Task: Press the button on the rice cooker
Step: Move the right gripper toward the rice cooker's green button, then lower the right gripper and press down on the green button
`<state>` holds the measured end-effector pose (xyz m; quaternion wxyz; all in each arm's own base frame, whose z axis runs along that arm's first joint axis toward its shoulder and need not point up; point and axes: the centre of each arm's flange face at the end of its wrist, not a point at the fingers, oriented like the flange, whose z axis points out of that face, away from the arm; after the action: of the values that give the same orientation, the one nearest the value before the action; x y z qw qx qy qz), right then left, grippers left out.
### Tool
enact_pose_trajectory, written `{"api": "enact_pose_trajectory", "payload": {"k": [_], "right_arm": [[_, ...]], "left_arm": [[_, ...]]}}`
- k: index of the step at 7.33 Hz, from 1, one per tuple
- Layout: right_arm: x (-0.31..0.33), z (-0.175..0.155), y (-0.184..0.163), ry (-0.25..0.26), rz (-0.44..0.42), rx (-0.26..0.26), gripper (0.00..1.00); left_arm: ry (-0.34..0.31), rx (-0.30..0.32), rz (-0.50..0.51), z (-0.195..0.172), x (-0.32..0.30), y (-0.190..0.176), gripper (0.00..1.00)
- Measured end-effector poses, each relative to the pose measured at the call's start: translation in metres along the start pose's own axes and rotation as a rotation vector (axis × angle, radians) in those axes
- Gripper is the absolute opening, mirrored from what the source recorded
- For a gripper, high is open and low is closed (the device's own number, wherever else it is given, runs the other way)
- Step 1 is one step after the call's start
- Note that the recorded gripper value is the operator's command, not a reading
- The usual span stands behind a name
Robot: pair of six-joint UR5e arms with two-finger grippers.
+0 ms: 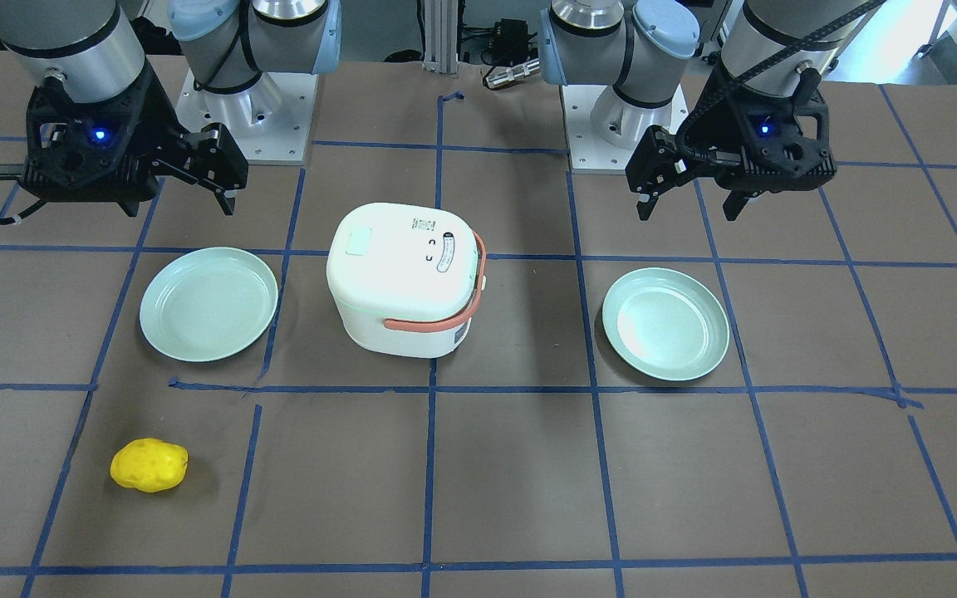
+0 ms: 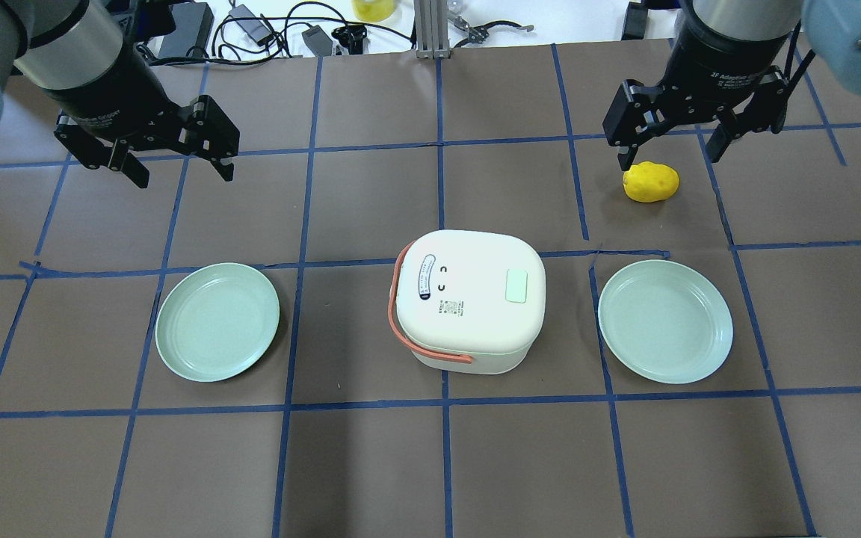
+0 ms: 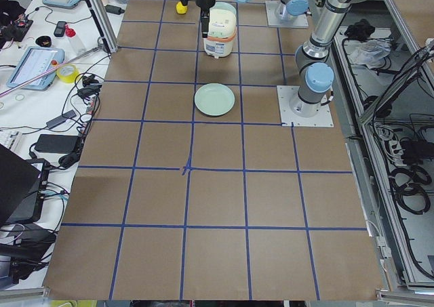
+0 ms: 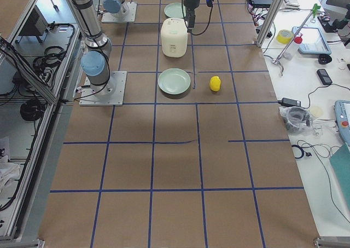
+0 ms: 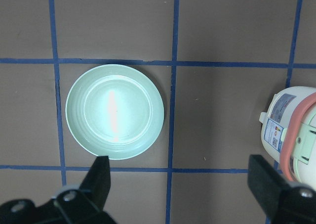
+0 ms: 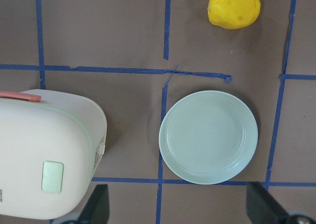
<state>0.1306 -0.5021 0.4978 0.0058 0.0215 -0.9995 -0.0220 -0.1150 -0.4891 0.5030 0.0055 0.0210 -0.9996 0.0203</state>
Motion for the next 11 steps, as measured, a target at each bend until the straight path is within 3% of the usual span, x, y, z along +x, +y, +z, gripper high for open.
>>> {"api": "enact_pose_trajectory", "payload": {"k": [1, 6, 11], "right_arm": [[-0.002, 0.001, 0.0, -0.007, 0.017, -0.002, 0.0], [-0.047, 0.026, 0.007, -0.075, 0.112, -0.047, 0.0], [-0.121, 0.088, 0.016, -0.079, 0.196, -0.002, 0.0]], "left_arm": [[0.0, 0.0, 0.0, 0.0, 0.0, 0.0, 1.0], [0.0, 0.0, 0.0, 0.0, 0.0, 0.0, 1.0], [0.0, 0.0, 0.0, 0.0, 0.0, 0.0, 1.0]]}}
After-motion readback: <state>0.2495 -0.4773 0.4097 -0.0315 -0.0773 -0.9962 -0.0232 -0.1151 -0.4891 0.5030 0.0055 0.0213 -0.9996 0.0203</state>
